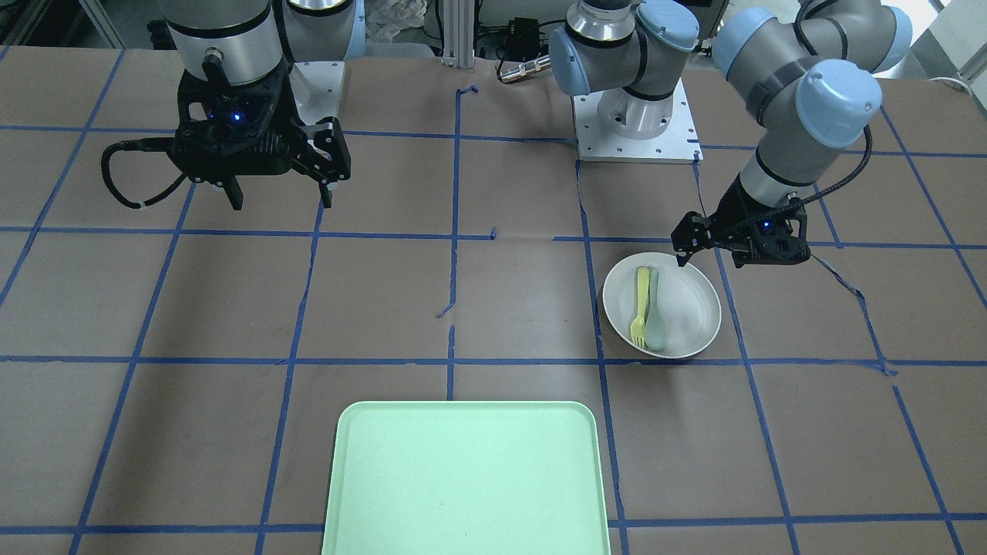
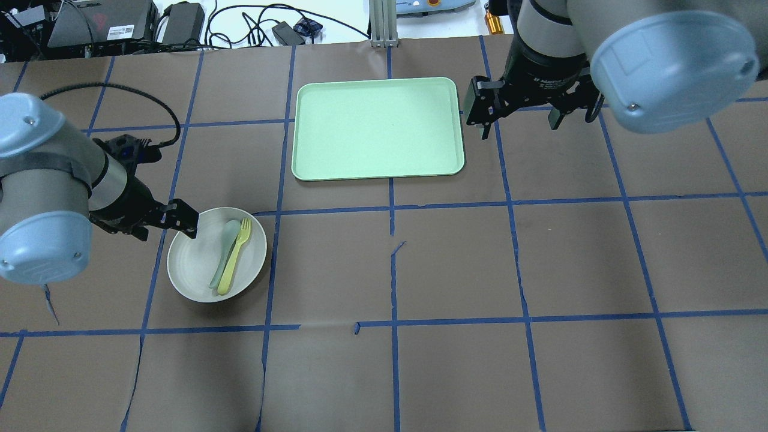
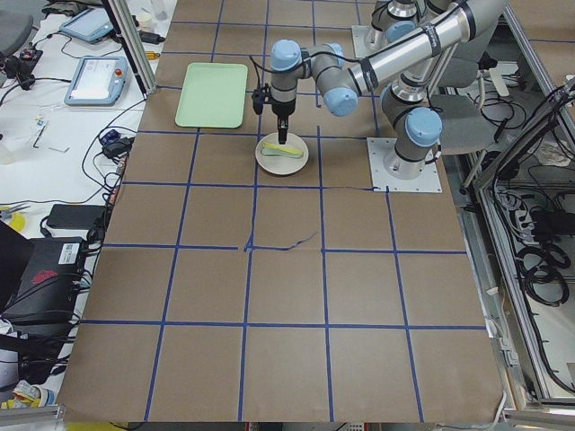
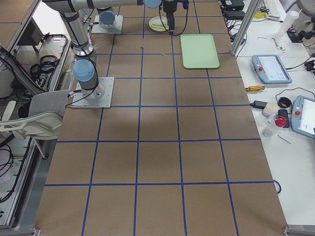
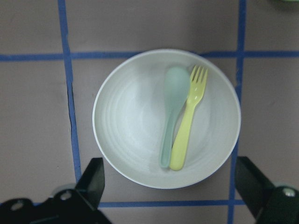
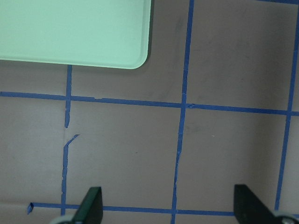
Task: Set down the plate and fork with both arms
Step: 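Lower the left gripper to the white plate rim and grasp it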
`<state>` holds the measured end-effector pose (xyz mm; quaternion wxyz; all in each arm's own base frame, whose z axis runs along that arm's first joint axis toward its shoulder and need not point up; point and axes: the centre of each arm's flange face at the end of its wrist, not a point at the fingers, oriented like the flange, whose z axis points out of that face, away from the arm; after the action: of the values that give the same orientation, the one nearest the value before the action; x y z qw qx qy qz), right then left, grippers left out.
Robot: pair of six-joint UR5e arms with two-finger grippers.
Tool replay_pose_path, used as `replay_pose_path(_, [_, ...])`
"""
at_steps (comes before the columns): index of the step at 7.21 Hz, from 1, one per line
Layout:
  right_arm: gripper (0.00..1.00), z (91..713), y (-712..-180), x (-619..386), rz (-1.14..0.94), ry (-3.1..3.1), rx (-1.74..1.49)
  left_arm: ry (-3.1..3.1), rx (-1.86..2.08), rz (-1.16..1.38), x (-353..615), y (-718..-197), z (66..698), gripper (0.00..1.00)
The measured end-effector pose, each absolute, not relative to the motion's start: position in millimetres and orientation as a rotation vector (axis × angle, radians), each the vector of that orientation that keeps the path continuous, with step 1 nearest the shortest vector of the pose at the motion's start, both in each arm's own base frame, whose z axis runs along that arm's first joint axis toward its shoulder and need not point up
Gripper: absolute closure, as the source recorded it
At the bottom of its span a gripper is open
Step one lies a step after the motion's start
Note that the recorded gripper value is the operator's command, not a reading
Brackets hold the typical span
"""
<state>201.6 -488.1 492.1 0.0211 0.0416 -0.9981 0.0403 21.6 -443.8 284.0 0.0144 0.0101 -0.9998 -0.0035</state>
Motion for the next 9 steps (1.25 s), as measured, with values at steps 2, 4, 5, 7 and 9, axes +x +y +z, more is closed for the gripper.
replay_pose_path(2, [0.0,490.2,-489.4,201.7,0.118,-3.093,0.128,-3.092,0.033,-0.073,47.4,-431.4,237.9,0.41])
replay_pose_path(4, [0.0,490.4,-489.7,201.9,0.119,-3.092,0.13,-3.087,0.053,-0.084,61.4,-429.8,203.4,0.67])
replay_pose_path(5, [0.0,490.4,-489.7,202.0,0.119,-3.092,0.13,-3.086,0.071,-0.083,67.9,-431.3,192.6,0.86])
replay_pose_path(7, [0.0,490.6,-489.5,202.3,0.119,-3.093,0.13,-3.088,0.089,-0.076,74.3,-435.8,183.2,1.0])
replay_pose_path(9, [0.0,493.5,-490.2,201.0,0.126,-3.092,0.138,-3.09,0.096,-0.064,76.9,-439.1,184.3,1.0])
